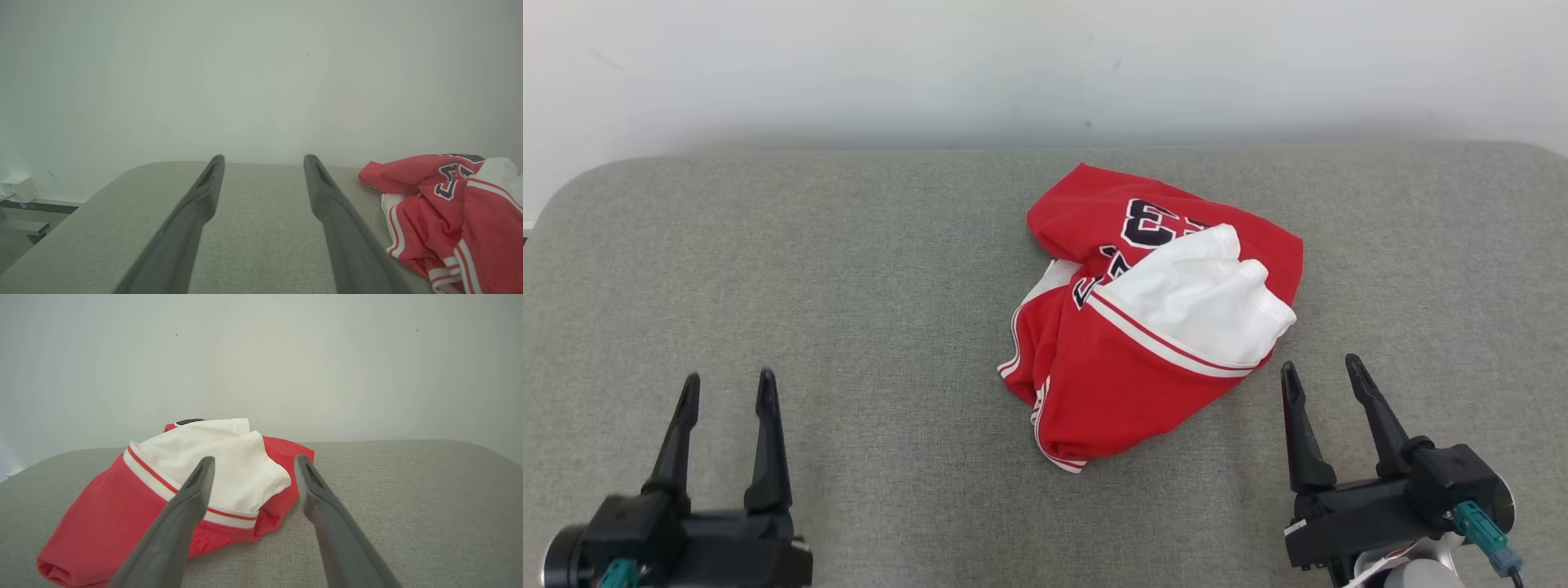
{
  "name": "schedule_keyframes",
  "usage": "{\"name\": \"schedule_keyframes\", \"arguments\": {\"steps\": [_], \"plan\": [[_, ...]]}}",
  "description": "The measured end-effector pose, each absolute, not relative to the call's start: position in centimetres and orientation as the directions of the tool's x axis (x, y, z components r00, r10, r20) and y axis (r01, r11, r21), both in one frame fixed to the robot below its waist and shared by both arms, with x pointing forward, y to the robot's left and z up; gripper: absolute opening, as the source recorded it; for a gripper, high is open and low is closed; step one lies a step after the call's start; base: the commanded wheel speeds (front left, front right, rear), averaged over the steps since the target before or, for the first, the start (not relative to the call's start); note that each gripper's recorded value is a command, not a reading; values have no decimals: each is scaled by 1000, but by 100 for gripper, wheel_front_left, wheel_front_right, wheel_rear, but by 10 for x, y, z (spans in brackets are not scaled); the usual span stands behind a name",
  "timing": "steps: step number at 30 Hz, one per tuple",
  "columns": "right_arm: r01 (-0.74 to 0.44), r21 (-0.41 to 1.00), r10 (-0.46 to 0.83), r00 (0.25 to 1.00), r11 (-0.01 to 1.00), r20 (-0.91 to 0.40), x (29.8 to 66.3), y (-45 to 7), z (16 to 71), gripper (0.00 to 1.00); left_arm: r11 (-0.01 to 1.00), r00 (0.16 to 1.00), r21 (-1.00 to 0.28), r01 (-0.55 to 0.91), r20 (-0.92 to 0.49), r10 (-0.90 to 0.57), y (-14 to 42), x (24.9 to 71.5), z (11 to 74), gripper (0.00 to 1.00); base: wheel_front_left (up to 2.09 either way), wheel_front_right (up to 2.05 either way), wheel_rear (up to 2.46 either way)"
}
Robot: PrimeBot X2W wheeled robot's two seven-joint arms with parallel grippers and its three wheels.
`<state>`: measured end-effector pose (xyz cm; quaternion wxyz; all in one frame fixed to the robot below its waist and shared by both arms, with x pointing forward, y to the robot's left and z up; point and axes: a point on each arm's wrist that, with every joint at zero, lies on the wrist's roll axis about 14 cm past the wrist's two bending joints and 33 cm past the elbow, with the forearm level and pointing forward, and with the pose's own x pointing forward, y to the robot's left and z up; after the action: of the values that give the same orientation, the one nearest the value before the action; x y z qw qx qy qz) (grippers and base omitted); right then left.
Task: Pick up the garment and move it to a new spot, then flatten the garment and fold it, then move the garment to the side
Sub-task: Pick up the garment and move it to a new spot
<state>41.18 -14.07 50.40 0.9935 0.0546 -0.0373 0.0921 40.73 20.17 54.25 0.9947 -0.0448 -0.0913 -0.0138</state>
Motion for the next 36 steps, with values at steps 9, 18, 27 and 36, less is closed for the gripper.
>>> {"name": "schedule_keyframes", "arguments": {"steps": [9,18,27,36], "plan": [[-194,94,189,980,976,67,406,-140,499,100,991,994,-129,-18,109,33,213,381,514,100,0,0,0],[-184,89,180,982,979,57,403,-145,496,100,990,997,-138,-15,76,25,211,376,502,100,0,0,0],[-171,95,168,985,981,39,403,-149,490,100,981,984,-130,141,127,-124,164,406,518,100,0,0,0],[-110,109,109,994,988,17,401,-167,483,100,888,886,-84,453,151,-438,71,448,533,100,0,0,0]]}}
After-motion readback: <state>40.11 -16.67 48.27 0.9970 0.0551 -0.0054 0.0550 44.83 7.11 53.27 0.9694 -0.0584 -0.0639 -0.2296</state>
